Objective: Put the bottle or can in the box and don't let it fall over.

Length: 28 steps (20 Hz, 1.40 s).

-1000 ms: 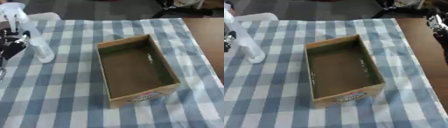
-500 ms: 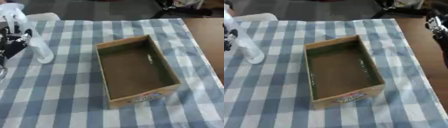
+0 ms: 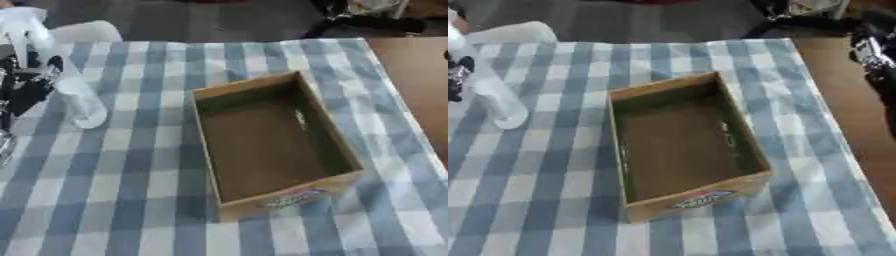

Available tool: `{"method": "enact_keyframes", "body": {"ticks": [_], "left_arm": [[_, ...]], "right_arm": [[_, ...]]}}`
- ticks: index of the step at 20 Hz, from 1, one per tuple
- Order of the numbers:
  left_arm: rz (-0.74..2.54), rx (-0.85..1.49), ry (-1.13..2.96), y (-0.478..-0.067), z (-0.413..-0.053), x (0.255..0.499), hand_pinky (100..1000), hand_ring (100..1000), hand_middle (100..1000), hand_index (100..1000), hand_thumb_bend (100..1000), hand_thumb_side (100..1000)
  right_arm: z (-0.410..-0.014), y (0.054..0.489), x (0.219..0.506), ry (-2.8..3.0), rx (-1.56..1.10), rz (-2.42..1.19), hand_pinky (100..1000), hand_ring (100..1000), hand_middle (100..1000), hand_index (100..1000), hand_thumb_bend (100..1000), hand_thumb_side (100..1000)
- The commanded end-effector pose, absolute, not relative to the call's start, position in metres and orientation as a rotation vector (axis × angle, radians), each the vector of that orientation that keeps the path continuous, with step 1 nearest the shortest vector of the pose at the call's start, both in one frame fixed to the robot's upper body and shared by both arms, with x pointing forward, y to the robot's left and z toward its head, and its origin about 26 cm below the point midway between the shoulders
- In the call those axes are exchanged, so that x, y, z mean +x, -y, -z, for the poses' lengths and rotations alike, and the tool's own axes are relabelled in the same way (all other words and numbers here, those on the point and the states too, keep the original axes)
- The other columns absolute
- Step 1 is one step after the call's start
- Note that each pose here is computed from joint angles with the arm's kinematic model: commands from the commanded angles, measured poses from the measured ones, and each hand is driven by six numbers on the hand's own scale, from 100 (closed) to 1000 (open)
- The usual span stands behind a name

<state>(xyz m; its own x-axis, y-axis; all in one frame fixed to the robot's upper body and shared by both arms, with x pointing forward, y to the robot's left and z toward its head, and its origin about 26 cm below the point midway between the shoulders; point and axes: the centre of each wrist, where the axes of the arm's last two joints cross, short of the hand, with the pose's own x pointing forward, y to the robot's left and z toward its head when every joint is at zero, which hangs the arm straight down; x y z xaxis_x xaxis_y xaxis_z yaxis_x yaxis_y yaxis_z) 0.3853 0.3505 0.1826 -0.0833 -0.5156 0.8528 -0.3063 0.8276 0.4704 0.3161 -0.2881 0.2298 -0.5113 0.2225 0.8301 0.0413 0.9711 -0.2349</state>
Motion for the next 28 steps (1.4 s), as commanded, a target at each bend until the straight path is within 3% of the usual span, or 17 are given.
{"method": "enact_keyframes", "body": {"ticks": [1, 13, 28], "left_arm": [[0.185, 0.693, 1.719, -0.355, -0.198, 0.387, 538, 772, 766, 852, 338, 493], [0.205, 0.733, 1.72, -0.356, -0.202, 0.392, 548, 783, 771, 860, 362, 543], [0.16, 0.828, 1.69, -0.361, -0.208, 0.402, 557, 792, 783, 878, 369, 544]], "right_arm": [[-0.237, 0.289, 0.315, 2.122, -0.187, -0.237, 919, 1000, 1000, 880, 100, 531], [-0.238, 0.287, 0.316, 2.12, -0.179, -0.237, 920, 1000, 1000, 880, 100, 534], [-0.238, 0.287, 0.316, 2.118, -0.165, -0.235, 922, 1000, 1000, 881, 100, 541]]}}
